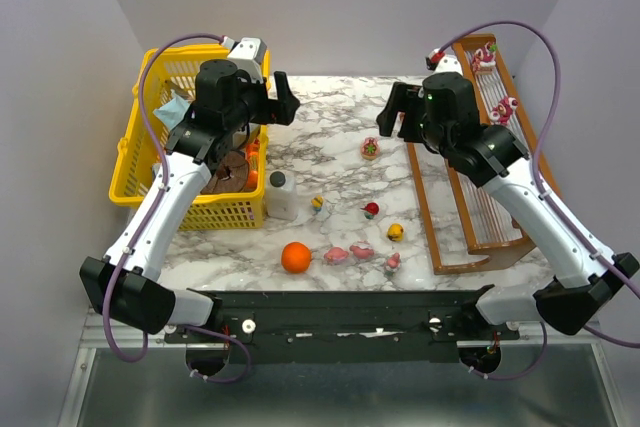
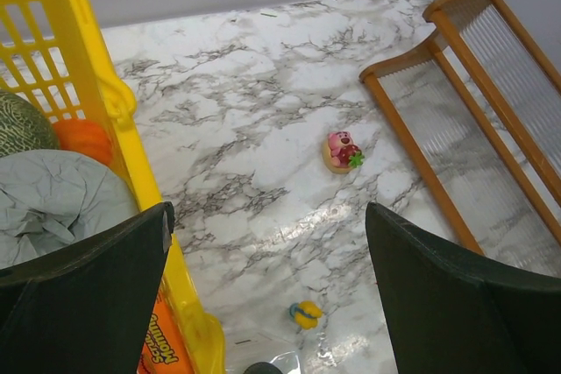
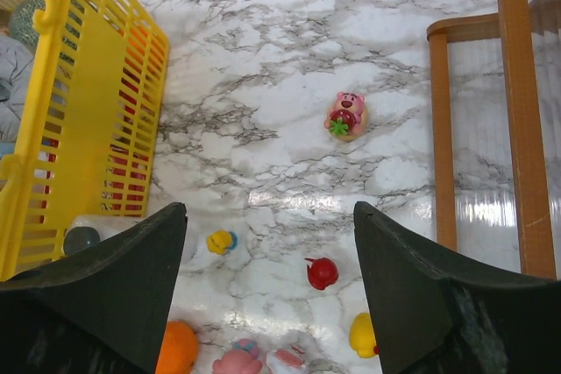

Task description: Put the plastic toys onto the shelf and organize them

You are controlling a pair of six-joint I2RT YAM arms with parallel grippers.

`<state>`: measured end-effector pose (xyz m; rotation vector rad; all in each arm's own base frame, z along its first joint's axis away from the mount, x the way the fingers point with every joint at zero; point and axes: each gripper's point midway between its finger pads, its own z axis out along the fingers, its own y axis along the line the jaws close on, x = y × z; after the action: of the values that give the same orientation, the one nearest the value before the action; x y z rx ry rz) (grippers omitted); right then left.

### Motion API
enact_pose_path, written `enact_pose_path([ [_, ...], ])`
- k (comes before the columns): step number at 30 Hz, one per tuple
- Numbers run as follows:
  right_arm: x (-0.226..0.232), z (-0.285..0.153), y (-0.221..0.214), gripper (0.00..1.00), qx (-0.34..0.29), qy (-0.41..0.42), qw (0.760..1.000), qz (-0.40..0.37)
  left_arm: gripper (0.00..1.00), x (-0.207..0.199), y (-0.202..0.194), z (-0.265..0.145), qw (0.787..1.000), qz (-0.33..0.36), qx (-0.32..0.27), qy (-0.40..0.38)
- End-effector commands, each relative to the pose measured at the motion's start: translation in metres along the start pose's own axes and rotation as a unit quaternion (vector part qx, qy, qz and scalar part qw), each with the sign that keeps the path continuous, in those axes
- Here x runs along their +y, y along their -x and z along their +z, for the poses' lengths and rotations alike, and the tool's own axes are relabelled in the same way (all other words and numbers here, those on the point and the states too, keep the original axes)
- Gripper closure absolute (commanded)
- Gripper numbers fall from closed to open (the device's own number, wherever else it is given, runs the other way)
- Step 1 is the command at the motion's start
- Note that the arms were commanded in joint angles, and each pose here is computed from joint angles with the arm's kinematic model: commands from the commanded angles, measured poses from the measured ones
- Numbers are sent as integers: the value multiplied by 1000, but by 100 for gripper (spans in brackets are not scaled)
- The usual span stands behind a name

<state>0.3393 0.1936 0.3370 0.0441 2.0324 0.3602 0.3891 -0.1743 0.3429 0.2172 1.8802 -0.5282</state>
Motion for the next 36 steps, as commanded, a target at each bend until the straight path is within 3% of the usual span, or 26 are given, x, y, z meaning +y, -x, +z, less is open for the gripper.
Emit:
enact_pose_path([
  [1, -1, 4, 1, 10, 3, -9, 999, 31, 1, -1, 11, -9, 1000, 7, -20, 8],
  [6, 0, 27, -20, 2, 20, -26, 996, 87, 1, -1, 9, -9, 1000, 1, -19, 10],
  [12, -4, 73, -67, 2, 60, -86, 971, 213, 1, 0, 12, -12, 1000, -7, -20, 18],
  [17, -16, 113, -96, 6, 64, -158, 954, 245, 1, 0, 10, -12, 1000, -9, -19, 20],
  [24, -33, 160, -118, 9, 64, -239, 943, 222, 1, 2, 10, -12, 999, -7, -20, 27],
  [26, -41, 172, -129, 11, 74, -258, 947, 177, 1, 2, 10, -12, 999, -5, -20, 27],
  [31, -49, 194, -143, 22, 91, -248, 961, 79, 1, 2, 7, -11, 1000, 0, -16, 25],
  [36, -56, 205, -156, 26, 97, -249, 963, 47, 1, 1, 5, -8, 1000, 2, -12, 20],
])
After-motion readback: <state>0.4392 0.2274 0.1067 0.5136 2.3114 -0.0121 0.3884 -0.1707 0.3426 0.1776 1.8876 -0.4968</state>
